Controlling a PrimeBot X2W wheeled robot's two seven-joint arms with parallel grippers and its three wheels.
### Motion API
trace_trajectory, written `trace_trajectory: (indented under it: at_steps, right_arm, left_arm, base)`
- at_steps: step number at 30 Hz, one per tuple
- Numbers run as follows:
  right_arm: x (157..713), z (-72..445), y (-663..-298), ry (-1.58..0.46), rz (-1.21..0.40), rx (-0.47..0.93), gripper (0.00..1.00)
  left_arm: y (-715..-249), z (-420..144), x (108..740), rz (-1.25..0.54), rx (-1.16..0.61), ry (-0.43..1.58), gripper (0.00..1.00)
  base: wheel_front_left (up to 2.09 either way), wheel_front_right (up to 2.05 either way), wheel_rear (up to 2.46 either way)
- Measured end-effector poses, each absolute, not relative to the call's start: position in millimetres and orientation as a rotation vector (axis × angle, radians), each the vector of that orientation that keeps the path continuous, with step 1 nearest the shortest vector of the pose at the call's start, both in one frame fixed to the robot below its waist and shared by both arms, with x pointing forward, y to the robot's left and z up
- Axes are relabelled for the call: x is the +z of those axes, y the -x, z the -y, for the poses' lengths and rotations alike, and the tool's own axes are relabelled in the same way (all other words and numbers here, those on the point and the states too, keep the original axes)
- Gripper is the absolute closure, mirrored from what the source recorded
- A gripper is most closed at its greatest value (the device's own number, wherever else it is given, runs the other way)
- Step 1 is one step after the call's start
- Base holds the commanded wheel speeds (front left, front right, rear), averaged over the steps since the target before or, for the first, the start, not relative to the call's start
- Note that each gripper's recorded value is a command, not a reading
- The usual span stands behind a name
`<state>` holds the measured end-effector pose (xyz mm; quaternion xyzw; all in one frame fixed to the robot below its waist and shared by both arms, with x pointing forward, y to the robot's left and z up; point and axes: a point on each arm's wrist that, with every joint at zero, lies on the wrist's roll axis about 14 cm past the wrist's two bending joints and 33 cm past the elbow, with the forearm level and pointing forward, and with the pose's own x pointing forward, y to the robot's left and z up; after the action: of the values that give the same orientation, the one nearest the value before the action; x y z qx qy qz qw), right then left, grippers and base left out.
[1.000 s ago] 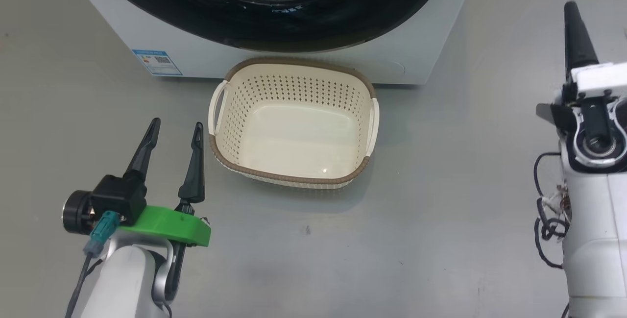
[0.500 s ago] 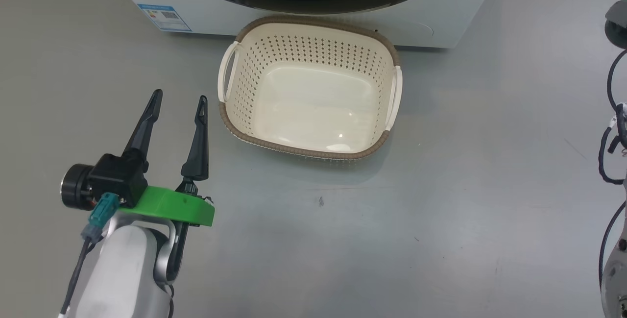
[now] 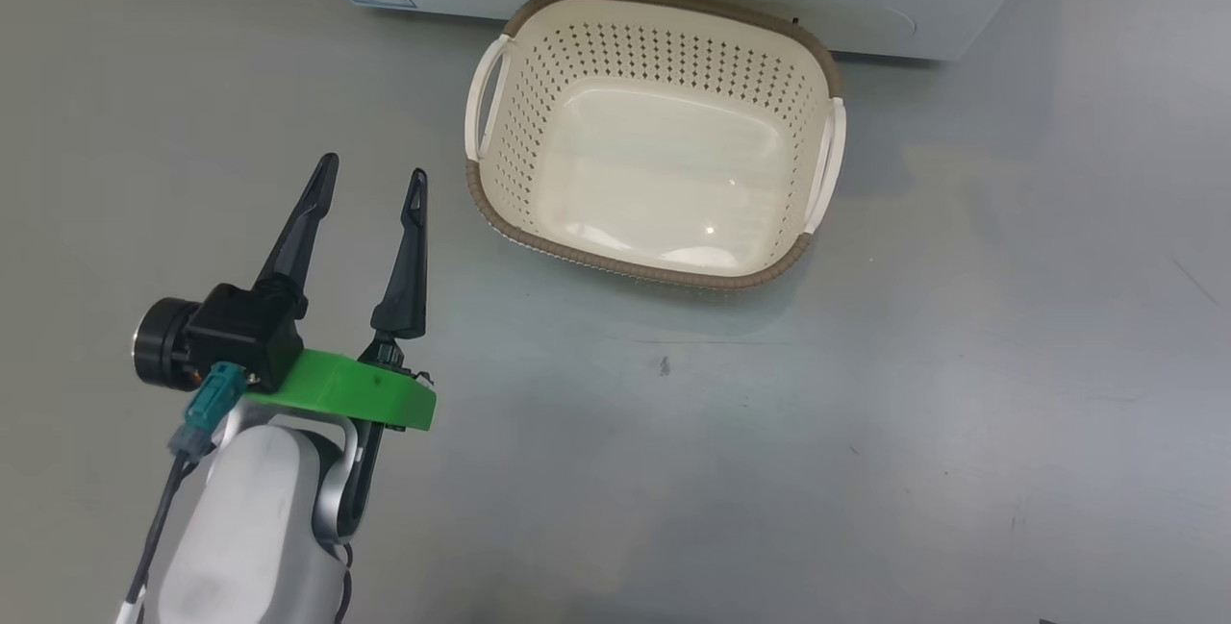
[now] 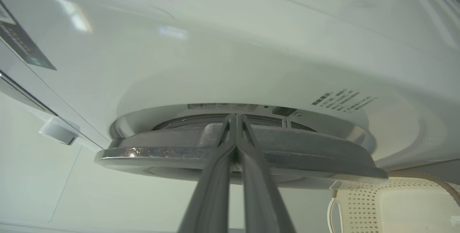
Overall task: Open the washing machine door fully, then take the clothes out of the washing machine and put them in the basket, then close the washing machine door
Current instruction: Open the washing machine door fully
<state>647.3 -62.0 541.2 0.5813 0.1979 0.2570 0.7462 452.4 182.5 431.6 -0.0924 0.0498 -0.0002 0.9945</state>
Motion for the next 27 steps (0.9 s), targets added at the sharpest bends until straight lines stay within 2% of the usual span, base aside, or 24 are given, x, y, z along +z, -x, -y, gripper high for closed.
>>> trace_trajectory:
  at_steps: [9,27]
  right_arm:
    - [538,33,-656,-1.230,-0.541,0.652,1.00]
    - [523,15,-672,-1.222,-0.658,0.668,1.00]
  left_arm:
    - [-449,-193,424,-0.121,0.031,0.170,0.00]
    - [-449,-197,421,-0.129,0.047,0.195,0.00]
  base:
    - [0.00,0.00,0.00]
    - [0.00,0.00,0.00]
